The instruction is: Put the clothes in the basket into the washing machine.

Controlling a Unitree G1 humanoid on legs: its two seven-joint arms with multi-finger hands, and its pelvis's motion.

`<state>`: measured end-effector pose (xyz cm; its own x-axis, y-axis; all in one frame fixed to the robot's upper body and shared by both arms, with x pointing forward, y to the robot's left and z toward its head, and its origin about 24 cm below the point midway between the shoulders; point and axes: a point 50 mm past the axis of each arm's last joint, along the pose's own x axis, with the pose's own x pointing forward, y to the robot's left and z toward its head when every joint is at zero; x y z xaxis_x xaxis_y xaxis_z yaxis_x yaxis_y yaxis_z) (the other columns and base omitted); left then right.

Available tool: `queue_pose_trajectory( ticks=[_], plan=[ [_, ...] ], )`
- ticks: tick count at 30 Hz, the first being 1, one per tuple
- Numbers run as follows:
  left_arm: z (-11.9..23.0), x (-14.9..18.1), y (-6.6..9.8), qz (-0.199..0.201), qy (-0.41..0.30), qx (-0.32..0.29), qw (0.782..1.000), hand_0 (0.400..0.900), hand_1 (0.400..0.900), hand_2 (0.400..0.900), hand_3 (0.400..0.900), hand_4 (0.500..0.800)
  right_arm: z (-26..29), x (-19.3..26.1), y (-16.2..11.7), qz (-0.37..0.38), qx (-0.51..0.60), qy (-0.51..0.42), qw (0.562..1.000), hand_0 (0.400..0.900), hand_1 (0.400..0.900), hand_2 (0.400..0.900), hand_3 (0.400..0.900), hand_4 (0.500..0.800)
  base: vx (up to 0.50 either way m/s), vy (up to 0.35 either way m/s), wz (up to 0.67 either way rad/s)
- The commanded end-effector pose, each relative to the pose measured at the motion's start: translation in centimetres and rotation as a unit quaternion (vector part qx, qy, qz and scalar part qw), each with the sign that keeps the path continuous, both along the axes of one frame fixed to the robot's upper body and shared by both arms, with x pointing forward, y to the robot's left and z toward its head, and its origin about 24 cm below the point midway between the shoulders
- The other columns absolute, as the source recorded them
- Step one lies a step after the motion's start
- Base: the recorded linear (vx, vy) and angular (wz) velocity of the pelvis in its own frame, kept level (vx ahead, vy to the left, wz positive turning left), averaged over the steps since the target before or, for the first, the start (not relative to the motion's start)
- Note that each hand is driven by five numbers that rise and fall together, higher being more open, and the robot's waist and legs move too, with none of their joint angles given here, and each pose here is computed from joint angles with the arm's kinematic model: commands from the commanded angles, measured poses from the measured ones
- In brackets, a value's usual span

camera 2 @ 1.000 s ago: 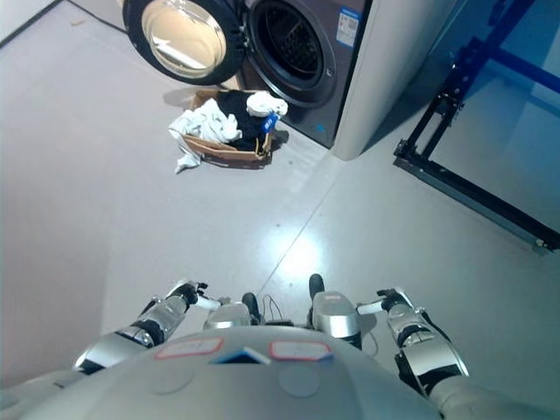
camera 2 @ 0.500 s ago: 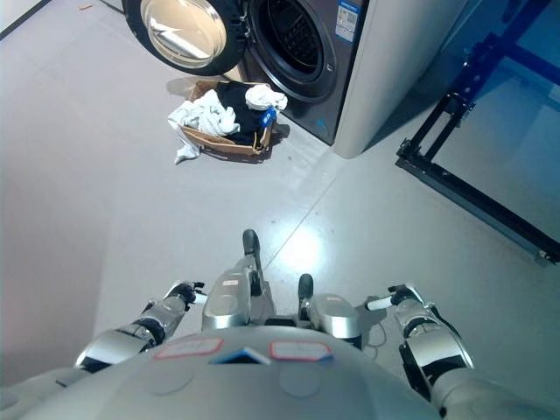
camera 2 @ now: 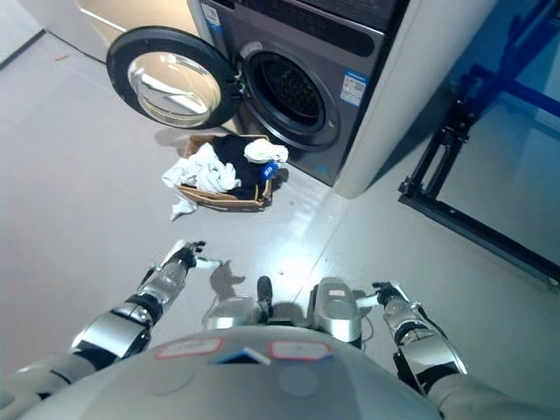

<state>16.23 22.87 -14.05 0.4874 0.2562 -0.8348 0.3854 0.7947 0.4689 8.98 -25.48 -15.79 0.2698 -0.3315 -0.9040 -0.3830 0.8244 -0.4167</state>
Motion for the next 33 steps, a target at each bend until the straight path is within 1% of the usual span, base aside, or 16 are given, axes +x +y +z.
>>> queue_pose_trajectory(
  ticks=[1,4,7,9,11,12,13,14,15,17,20,26,28,30,33],
  plan=[
    [-0.3,-2.3,2.5,0.024,0.027,0.033,0.999,0.9,0.9,0.9,0.9,0.8,0.6,-0.1,-2.1,-0.028,-0.04,-0.004,0.999,0.9,0.9,0.9,0.9,0.8,0.387,-0.066,0.68],
    [-0.7,-3.1,2.1,0.02,0.047,0.029,0.998,0.9,0.9,0.9,0.9,0.8,0.7,0.1,-2.1,-0.029,-0.04,-0.004,0.999,0.9,0.9,0.9,0.9,0.8,0.474,-0.123,0.65],
    [-1.0,-4.0,2.1,0.019,0.066,0.033,0.997,0.9,0.9,0.9,0.9,0.8,0.7,0.3,-2.1,-0.021,-0.041,-0.005,0.999,0.9,0.9,0.9,0.9,0.8,0.369,-0.14,0.46],
    [-1.3,-4.8,2.1,0.027,0.075,0.033,0.996,0.9,0.9,0.9,0.9,0.8,0.8,0.5,-2.1,-0.011,-0.042,-0.006,0.999,0.9,0.9,0.9,0.9,0.8,0.332,-0.166,0.35],
    [-1.5,-5.5,2.0,0.032,0.084,0.031,0.995,0.9,0.9,0.9,0.9,0.8,1.1,1.9,-1.9,0.004,-0.036,-0.028,0.999,0.9,0.9,0.9,0.9,0.8,0.282,-0.142,0.26],
    [-1.5,-5.5,2.0,0.032,0.084,0.031,0.995,0.9,0.9,0.9,0.9,0.8,1.1,1.9,-1.9,0.004,-0.036,-0.028,0.999,0.9,0.9,0.9,0.9,0.8,0.266,-0.171,0.7],
    [-1.7,-5.6,1.4,0.009,0.089,0.023,0.996,0.9,0.9,0.9,0.9,0.8,2.6,5.6,-2.7,0.012,-0.041,-0.066,0.997,0.9,0.9,0.9,0.9,0.8,0.21,-0.177,0.69],
    [-1.6,-5.0,1.0,0.016,0.075,0.018,0.997,0.9,0.9,0.9,0.9,0.8,2.1,4.2,-2.8,0.019,-0.049,-0.063,0.997,0.9,0.9,0.9,0.9,0.8,0.188,-0.247,0.95],
    [-1.5,-4.6,1.1,0.016,0.067,0.021,0.997,0.9,0.9,0.9,0.9,0.8,2.1,3.9,-2.8,0.012,-0.049,-0.065,0.997,0.9,0.9,0.9,0.9,0.8,0.009,-0.203,0.58],
    [-1.2,-3.6,0.8,0.007,0.048,0.021,0.999,0.9,0.9,0.9,0.9,0.8,2.2,4.4,-2.8,0.018,-0.047,-0.072,0.996,0.9,0.9,0.9,0.9,0.8,-0.031,-0.234,0.65],
    [-1.2,-3.9,0.9,0.0,0.054,0.024,0.998,0.9,0.9,0.9,0.9,0.8,2.2,4.0,-2.9,0.012,-0.05,-0.069,0.996,0.9,0.9,0.9,0.9,0.8,0.111,-0.104,0.54],
    [-1.2,-4.4,1.6,0.002,0.056,0.04,0.998,0.9,0.9,0.9,0.9,0.8,2.7,5.6,-2.3,0.028,-0.041,-0.106,0.993,0.9,0.9,0.9,0.9,0.8,0.283,0.115,0.13],
    [-1.4,-4.9,1.3,-0.001,0.064,0.039,0.997,0.9,0.9,0.9,0.9,0.8,3.0,6.3,-2.3,0.039,-0.041,-0.115,0.992,0.9,0.9,0.9,0.9,0.8,0.358,0.225,-0.23],
    [-1.6,-5.4,1.2,-0.002,0.072,0.039,0.997,0.9,0.9,0.9,0.9,0.8,3.0,6.7,-1.9,0.056,-0.035,-0.116,0.991,0.9,0.9,0.9,0.9,0.8,0.353,0.273,-0.35],
    [-1.3,-5.2,2.0,-0.008,0.067,0.048,0.997,0.9,0.9,0.9,0.9,0.8,3.0,7.3,-1.0,0.064,-0.011,-0.129,0.99,0.9,0.9,0.9,0.9,0.8,0.313,0.275,-0.17]
  ],
)
